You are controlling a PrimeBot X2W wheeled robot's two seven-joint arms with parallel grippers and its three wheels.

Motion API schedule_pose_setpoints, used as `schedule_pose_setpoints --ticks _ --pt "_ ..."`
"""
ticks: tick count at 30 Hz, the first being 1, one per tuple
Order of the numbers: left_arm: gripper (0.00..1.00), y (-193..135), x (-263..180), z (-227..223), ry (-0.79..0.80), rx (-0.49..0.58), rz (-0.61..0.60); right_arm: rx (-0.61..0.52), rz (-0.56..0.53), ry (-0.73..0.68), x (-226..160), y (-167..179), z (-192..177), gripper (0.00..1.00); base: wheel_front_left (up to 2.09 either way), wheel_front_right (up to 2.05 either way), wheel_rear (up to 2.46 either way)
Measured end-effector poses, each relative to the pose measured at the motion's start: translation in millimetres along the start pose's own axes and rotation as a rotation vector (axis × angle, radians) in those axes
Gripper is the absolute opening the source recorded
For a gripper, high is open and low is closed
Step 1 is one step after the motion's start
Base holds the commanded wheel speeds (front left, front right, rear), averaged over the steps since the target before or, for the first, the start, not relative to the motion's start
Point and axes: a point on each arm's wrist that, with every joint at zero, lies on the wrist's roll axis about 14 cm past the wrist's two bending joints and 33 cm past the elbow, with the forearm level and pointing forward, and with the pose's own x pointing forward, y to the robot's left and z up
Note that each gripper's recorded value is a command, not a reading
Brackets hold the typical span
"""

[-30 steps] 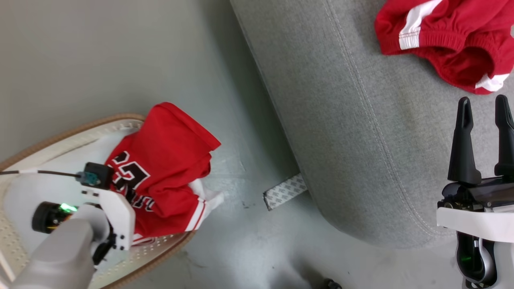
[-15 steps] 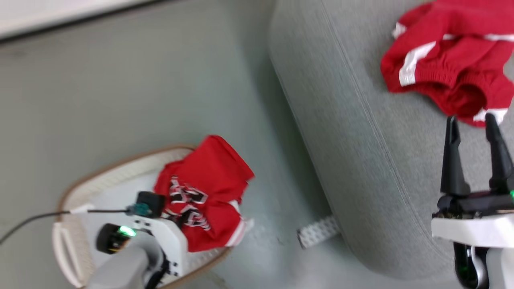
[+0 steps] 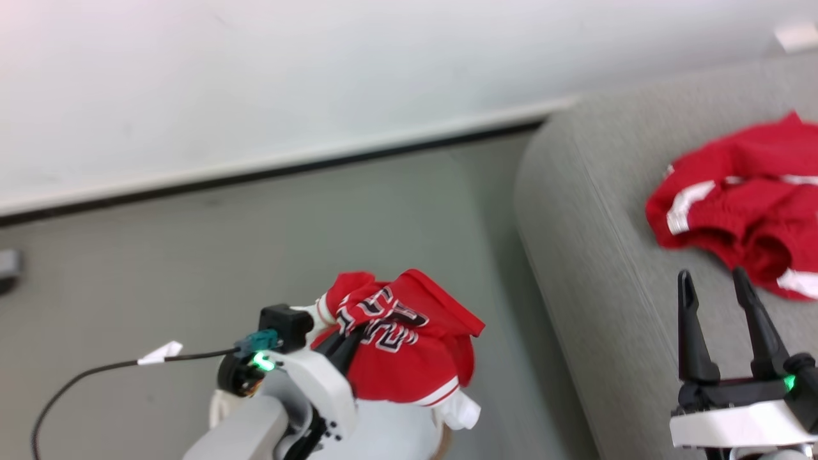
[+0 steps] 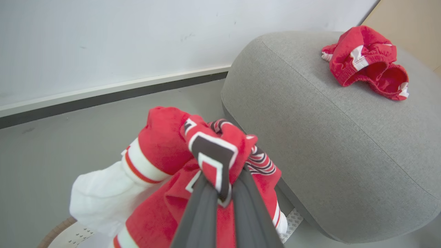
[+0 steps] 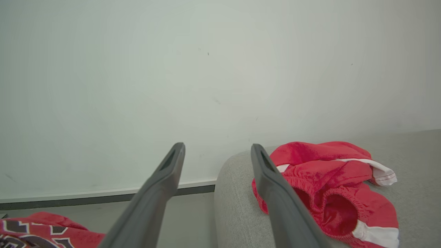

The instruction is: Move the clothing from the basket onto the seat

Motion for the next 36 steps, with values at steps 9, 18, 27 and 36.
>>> schedule_pose_setpoints --ticks 9,18,27,36 --pt "0.0 -16.3 -43.8 109.0 -0.322 0.104 0.035 0.045 0.115 -0.036 -10.5 36.6 14.4 1.0 0.0 0.0 0.0" --pt "0.0 -31.0 -92.8 186.5 -0.562 0.2 0.065 0.081 0.236 -0.057 -16.6 76.1 23.3 1.0 0.0 0.0 0.0" --pt "0.0 -34.4 -115.4 213.5 -0.65 0.226 0.083 0.1 0.287 -0.051 -18.1 92.7 22.5 1.0 0.0 0.0 0.0" --pt "0.0 -32.5 -118.5 211.7 -0.649 0.221 0.094 0.102 0.318 -0.028 -19.4 103.3 15.4 1.0 0.0 0.0 0.0"
